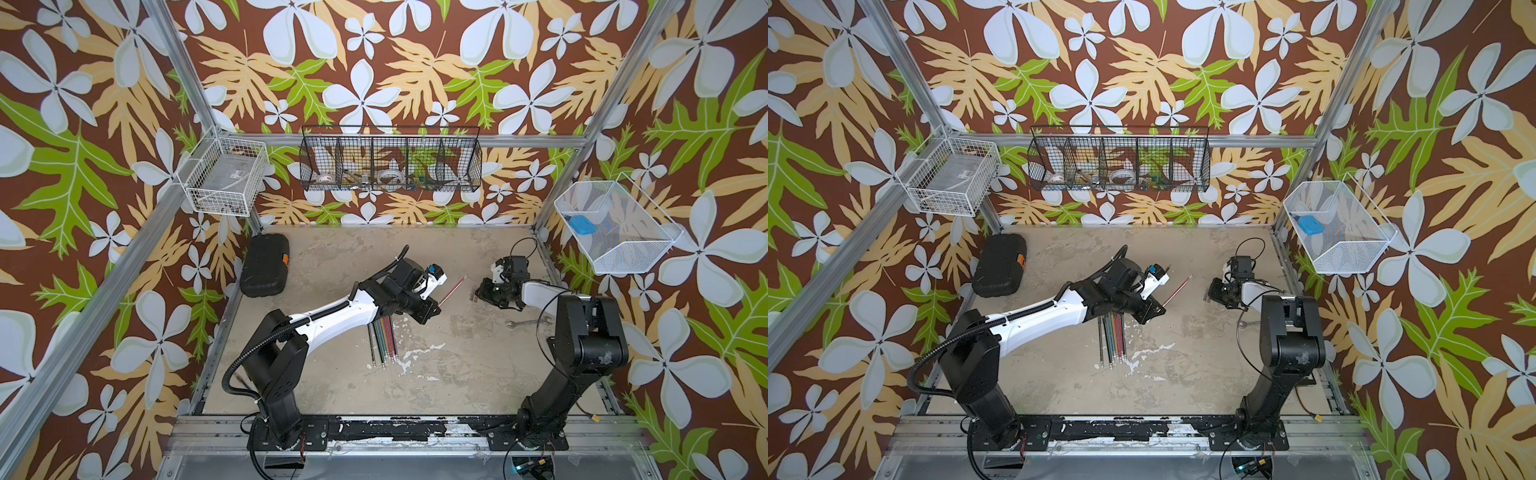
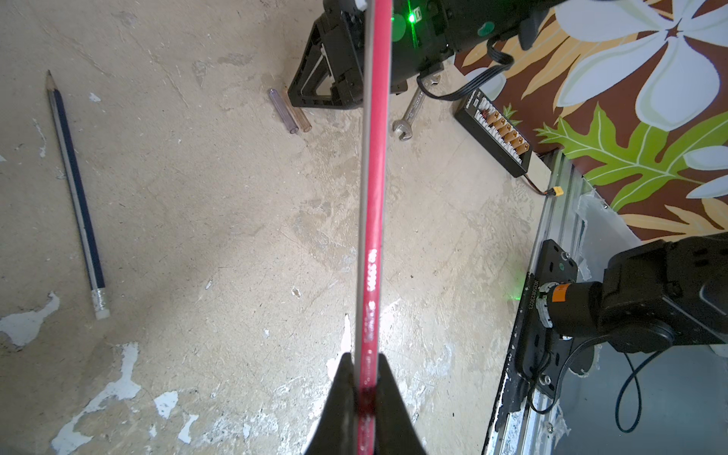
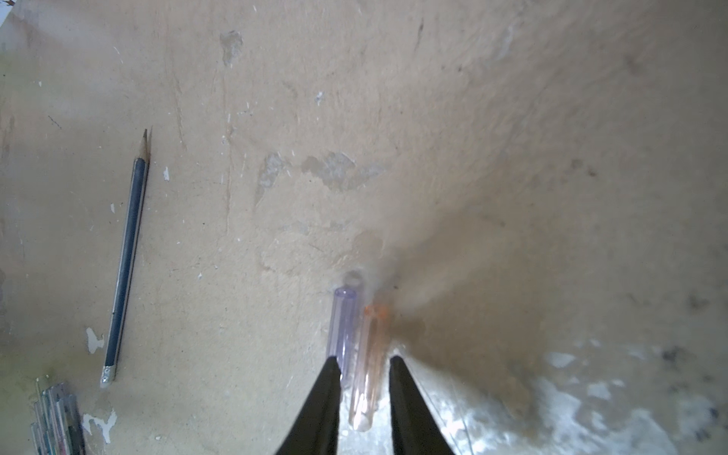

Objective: Remove the protective cover of the pencils
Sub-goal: Place the protective sleeve at the center of the board, then place the pencil at the center of the board, then pick up the pencil from the center of the board.

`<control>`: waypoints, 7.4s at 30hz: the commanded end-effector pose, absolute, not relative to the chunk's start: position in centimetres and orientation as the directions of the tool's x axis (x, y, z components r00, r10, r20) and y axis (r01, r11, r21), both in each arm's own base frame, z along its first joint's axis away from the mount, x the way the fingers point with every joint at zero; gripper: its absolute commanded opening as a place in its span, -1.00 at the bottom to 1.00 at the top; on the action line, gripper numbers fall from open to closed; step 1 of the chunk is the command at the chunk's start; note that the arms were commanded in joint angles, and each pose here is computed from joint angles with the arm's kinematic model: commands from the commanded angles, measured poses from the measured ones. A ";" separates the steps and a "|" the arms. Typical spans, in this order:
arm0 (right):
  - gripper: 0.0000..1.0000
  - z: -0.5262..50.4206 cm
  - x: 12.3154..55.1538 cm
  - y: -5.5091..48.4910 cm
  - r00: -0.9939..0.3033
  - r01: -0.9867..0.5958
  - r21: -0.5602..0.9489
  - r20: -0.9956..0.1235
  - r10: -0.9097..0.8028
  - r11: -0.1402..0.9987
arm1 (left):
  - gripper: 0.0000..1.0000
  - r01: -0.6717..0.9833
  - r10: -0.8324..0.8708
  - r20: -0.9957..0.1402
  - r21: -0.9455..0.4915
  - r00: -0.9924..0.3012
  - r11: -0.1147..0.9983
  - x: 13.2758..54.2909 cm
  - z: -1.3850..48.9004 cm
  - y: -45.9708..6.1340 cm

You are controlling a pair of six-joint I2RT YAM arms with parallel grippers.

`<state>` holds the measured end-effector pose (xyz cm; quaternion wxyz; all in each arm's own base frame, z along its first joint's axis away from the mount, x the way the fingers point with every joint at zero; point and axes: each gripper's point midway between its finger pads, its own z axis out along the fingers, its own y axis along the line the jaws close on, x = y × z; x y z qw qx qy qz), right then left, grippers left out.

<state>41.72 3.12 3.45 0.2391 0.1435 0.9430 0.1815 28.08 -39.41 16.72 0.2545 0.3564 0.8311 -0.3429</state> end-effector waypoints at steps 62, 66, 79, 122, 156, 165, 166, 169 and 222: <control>-0.47 10.0 28.3 5.8 -0.661 -0.074 0.472 -0.682 0.311 0.878 | -0.58 0.567 0.474 -0.453 -0.090 -0.755 0.819 45.1 3.6 -35.6; -0.47 9.9 28.3 5.8 -0.663 -0.072 0.473 -0.680 0.312 0.878 | -0.56 0.567 0.471 -0.461 -0.089 -0.752 0.819 45.3 4.0 -35.6; -0.47 9.4 28.3 5.7 -0.674 -0.061 0.467 -0.671 0.309 0.882 | -0.61 0.589 0.405 -0.537 -0.225 -0.740 0.776 44.2 8.9 -37.6; -0.37 5.7 36.3 34.1 -0.862 -0.307 0.224 -0.477 -0.171 0.925 | -0.34 0.539 -0.022 -0.872 -0.322 -0.489 0.778 22.7 25.9 -17.1; -0.84 2.4 36.4 33.1 -0.911 -0.211 0.157 -0.388 -0.136 0.965 | -0.32 0.534 0.010 -0.837 -0.339 -0.546 0.774 23.2 24.2 -17.9; -0.96 10.0 35.4 27.9 -0.857 -0.156 0.332 -0.513 0.039 0.930 | -0.16 0.618 0.051 -0.775 -0.460 -0.630 0.638 23.1 23.7 -22.6; -0.97 11.2 35.3 26.8 -0.843 -0.150 0.358 -0.533 0.071 0.922 | -0.12 0.627 0.055 -0.776 -0.463 -0.628 0.627 23.1 23.8 -23.5; -1.00 14.6 34.3 22.6 -0.787 -0.122 0.426 -0.592 0.174 0.896 | -0.08 0.686 0.098 -0.802 -0.433 -0.590 0.585 22.8 24.8 -27.8; -1.00 28.3 32.7 9.7 -0.420 -0.025 0.748 -0.610 0.672 0.664 | -1.00 0.819 0.423 -0.703 -0.463 -0.572 0.338 25.7 19.5 -44.5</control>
